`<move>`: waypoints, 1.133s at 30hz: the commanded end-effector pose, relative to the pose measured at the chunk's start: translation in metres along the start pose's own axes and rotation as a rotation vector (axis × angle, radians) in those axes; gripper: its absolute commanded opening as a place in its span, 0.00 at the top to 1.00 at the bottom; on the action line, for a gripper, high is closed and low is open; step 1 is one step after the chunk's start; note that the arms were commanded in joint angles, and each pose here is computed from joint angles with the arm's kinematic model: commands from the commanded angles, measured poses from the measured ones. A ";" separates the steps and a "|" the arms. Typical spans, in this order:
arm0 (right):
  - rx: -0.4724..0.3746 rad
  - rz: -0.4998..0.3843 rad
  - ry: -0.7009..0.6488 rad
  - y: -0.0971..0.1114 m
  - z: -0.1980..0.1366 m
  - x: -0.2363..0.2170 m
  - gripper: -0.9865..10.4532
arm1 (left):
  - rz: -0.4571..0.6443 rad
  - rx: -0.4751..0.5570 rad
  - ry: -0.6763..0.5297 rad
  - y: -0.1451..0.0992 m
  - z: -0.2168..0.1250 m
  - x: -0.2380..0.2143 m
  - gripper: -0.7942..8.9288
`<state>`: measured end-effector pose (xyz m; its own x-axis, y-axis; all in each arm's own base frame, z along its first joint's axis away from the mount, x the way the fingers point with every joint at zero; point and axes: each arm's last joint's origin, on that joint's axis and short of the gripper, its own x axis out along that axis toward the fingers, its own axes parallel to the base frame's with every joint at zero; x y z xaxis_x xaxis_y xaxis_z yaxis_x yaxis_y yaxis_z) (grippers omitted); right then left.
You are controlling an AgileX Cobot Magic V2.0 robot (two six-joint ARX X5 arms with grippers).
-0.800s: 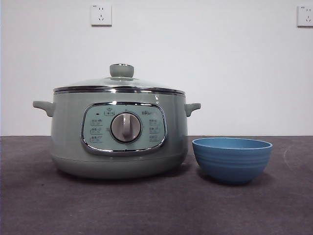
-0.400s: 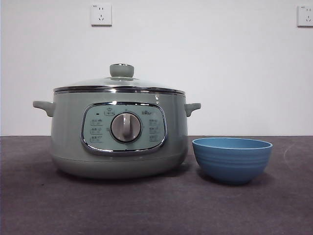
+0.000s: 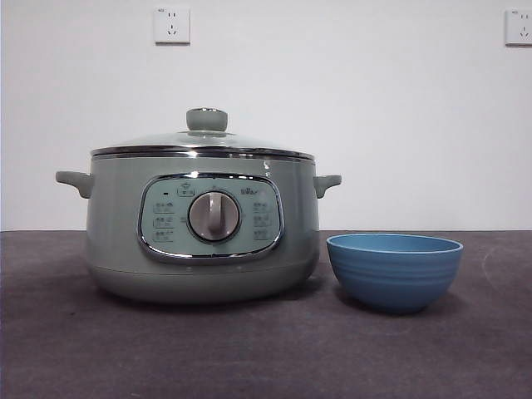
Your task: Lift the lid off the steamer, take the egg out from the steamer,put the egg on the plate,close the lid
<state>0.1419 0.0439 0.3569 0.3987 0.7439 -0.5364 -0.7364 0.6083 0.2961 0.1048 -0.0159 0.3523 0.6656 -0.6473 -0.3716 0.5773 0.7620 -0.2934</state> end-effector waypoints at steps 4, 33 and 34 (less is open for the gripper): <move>0.006 -0.003 -0.013 0.000 0.002 0.000 0.42 | -0.035 0.010 -0.015 0.008 0.012 0.016 0.40; 0.043 -0.004 -0.014 0.000 0.002 0.000 0.42 | 0.108 0.314 0.133 0.018 0.072 0.217 0.40; 0.043 -0.003 -0.014 0.000 0.002 0.000 0.42 | 0.111 0.316 0.141 0.019 0.070 0.221 0.40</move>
<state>0.1427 0.0440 0.3577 0.4071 0.7430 -0.5312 -0.7111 0.6229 0.3261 0.2933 -0.1427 0.3288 0.6717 -0.5347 -0.5128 0.6236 0.7818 0.0017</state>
